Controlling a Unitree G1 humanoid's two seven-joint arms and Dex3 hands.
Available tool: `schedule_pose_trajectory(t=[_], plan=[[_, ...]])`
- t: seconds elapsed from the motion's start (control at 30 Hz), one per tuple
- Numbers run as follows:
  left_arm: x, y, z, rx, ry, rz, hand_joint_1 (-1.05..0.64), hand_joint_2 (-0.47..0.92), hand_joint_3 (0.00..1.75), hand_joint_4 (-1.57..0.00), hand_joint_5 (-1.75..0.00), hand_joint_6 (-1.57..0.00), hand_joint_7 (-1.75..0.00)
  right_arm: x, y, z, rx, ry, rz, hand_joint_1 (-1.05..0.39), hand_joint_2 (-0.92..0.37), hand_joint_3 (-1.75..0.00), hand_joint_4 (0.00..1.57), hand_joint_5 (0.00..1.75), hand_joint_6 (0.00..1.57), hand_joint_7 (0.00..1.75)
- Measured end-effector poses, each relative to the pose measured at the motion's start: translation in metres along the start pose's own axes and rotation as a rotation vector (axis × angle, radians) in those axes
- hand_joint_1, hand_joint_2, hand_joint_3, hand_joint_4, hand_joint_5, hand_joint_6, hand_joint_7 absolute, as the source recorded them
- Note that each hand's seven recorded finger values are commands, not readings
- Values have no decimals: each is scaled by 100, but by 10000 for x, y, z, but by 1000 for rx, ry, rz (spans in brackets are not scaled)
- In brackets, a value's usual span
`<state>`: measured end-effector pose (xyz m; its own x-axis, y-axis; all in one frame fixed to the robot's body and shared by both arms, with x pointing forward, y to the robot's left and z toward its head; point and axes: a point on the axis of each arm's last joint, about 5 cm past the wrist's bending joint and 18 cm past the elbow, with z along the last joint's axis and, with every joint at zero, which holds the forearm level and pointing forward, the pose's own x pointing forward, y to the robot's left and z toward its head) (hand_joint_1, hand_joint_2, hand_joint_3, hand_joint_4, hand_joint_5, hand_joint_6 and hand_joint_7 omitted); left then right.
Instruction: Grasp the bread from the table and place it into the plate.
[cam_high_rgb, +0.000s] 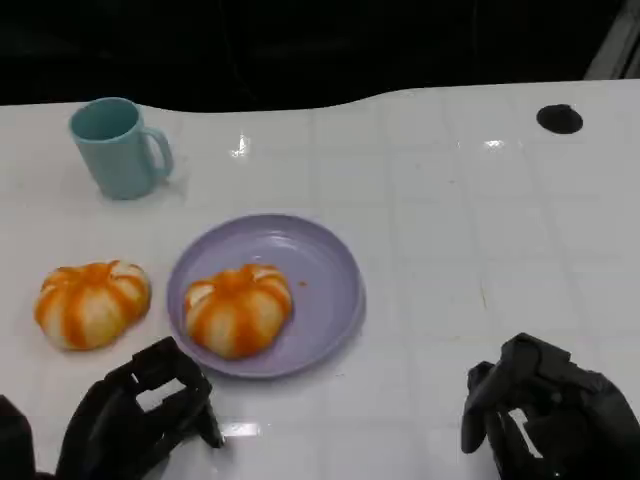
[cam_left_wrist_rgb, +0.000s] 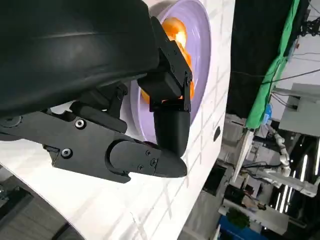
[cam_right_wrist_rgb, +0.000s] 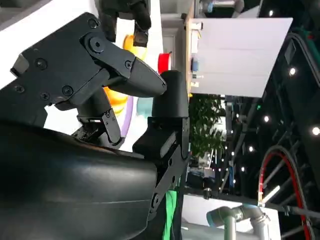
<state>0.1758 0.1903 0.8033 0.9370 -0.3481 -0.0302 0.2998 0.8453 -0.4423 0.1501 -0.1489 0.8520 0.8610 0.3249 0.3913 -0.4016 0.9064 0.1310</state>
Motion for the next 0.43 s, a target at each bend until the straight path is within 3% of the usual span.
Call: schedule_pose_trajectory(t=[0.43], plan=[[-16,26,3,8,-5,7,-50,92,19,-77,-169,-70,-141,-1,-16,-55,-39,1,-40,-28,-39,-132,82,175,71,160]])
